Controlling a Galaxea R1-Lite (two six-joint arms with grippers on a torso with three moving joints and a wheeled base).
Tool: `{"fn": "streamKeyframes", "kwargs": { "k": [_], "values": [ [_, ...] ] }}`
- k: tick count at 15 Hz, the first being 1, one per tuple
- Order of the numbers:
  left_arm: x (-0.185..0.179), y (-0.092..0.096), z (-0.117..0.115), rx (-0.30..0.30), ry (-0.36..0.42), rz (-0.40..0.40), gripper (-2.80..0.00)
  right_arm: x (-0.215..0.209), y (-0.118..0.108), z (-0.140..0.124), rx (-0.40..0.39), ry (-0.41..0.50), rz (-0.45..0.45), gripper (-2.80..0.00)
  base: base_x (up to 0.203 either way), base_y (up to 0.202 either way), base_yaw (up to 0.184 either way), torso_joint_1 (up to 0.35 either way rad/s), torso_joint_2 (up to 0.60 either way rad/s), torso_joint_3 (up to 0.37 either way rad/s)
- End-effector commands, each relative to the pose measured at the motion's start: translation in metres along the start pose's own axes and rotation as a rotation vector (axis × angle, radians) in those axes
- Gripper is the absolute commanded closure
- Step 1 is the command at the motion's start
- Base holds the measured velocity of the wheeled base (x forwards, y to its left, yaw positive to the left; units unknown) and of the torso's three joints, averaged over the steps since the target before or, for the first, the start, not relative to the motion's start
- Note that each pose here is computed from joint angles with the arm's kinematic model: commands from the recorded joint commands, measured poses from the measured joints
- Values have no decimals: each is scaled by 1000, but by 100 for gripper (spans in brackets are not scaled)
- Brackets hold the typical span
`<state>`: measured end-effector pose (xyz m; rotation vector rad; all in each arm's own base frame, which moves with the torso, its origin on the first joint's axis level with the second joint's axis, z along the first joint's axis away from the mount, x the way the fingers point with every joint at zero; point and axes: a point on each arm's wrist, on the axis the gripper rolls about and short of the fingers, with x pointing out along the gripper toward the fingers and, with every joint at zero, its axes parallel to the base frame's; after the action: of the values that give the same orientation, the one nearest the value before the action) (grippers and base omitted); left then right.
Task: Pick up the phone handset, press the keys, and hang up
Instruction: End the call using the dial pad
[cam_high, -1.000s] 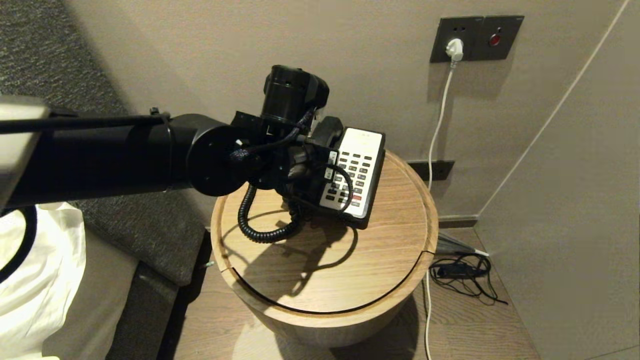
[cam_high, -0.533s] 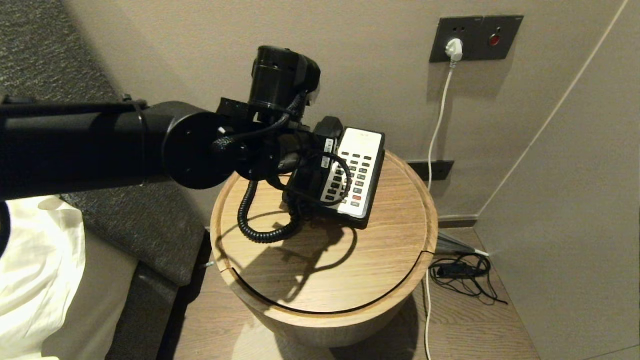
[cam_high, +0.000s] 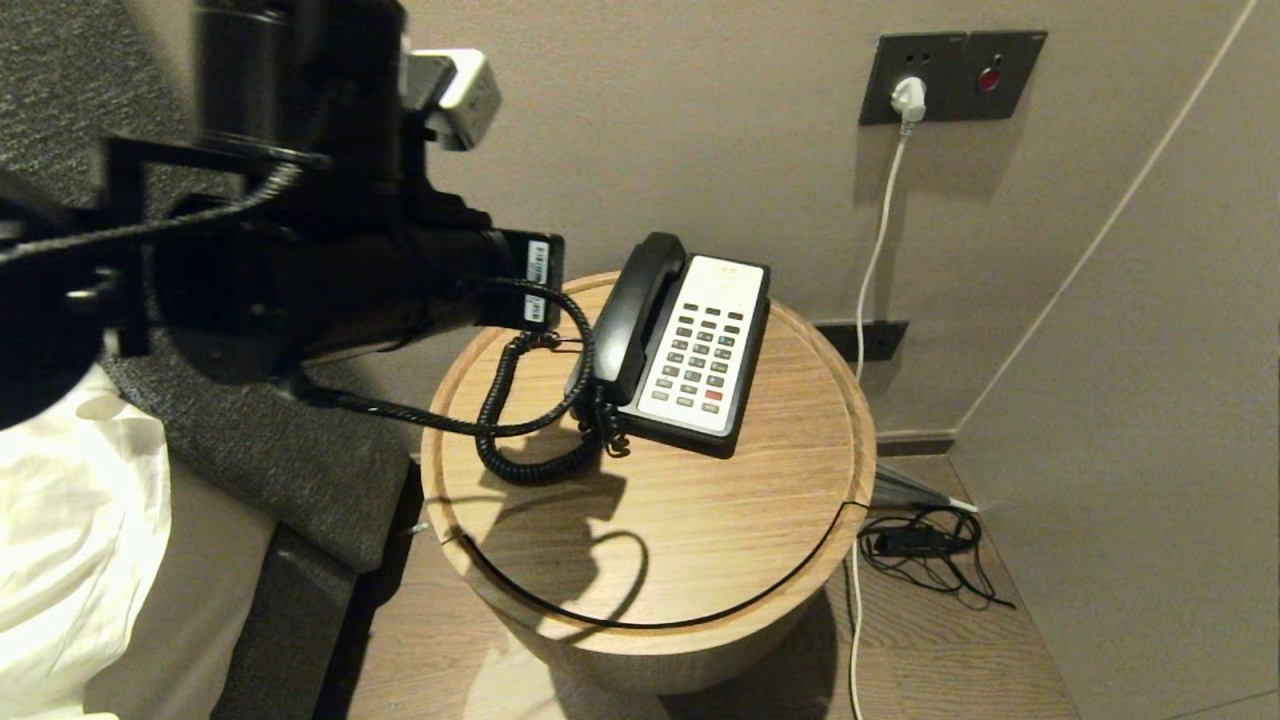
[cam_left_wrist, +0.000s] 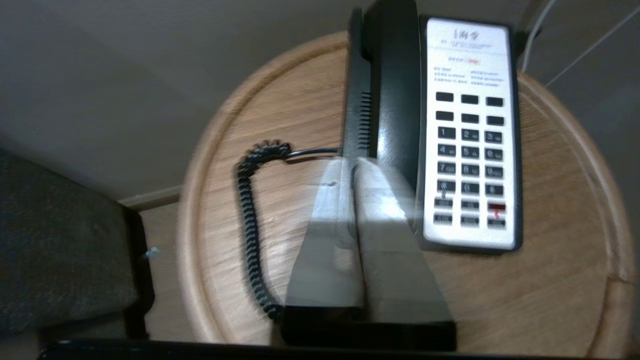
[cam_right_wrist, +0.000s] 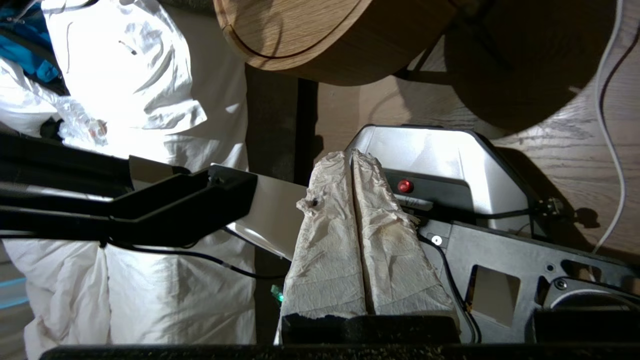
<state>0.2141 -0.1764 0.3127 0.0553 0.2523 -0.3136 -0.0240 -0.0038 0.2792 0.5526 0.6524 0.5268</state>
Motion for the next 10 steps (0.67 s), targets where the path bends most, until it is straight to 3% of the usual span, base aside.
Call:
{"fn": "streamKeyframes", "kwargs": {
  "k": [1, 3, 6, 7, 10],
  "values": [
    [-63, 27, 12, -51, -114, -3, 0, 19, 6, 17, 22, 61, -23, 0, 0, 0, 0, 0, 0, 0],
    [-100, 46, 5, -73, -161, -8, 0, 41, 15, 40, 35, 106, -45, 0, 0, 0, 0, 0, 0, 0],
    [-113, 70, -9, -139, -169, 33, 0, 92, 37, 97, 24, 152, -88, 0, 0, 0, 0, 0, 0, 0],
    [-120, 73, -10, -175, -183, 11, 0, 113, 46, 119, 1, 154, -104, 0, 0, 0, 0, 0, 0, 0],
    [-122, 76, -9, -185, -192, -3, 0, 198, 60, 156, -67, 229, -179, 0, 0, 0, 0, 0, 0, 0]
  ]
}}
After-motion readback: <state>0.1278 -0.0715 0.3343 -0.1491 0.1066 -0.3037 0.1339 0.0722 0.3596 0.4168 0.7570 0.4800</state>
